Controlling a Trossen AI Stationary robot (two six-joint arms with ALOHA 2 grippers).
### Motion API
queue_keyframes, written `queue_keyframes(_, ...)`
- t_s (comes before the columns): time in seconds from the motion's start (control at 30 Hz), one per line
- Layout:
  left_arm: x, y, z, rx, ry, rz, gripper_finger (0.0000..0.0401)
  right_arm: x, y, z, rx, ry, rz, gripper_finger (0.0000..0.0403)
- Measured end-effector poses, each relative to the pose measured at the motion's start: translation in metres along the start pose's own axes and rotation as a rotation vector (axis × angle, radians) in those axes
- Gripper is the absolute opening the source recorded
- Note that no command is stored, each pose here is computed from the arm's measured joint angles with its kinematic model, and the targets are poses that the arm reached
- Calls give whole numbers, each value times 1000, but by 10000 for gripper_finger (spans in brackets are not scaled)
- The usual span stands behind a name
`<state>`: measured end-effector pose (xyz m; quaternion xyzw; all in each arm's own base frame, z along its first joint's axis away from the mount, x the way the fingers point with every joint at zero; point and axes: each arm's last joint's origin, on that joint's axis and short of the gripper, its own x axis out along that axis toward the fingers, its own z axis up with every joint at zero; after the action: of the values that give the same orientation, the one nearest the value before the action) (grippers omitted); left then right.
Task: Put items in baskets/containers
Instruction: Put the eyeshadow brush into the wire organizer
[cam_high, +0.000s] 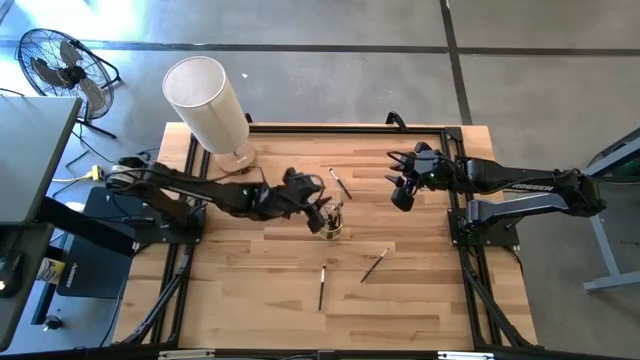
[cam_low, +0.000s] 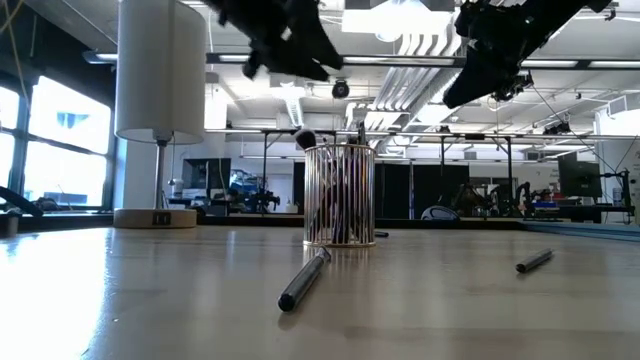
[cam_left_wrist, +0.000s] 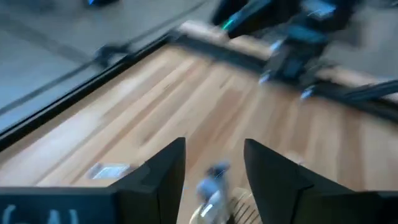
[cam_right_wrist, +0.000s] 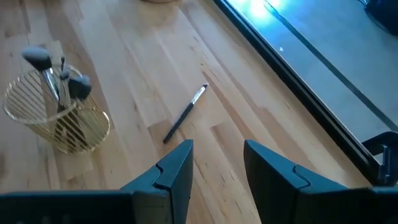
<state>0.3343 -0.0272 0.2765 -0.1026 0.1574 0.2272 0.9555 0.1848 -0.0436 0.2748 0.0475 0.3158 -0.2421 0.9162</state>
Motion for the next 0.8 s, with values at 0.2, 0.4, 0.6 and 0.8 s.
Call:
queue_keyframes(0.2, -36, 16, 51, -42, 284, 176, 163, 2, 1, 1, 89, -7, -6, 137)
queue_keyframes(0.4, -49, 34, 52, 0, 544, 193, 141, 24, 8, 11, 123, -65, -6, 138)
queue_keyframes(0.6, -48, 42, 5, 108, 645, 185, 21, 57, 21, 32, 160, -172, 44, 138)
queue_keyframes(0.8, -55, 59, -51, 5, 576, 22, 6, 101, 24, 68, 126, -60, 12, 138)
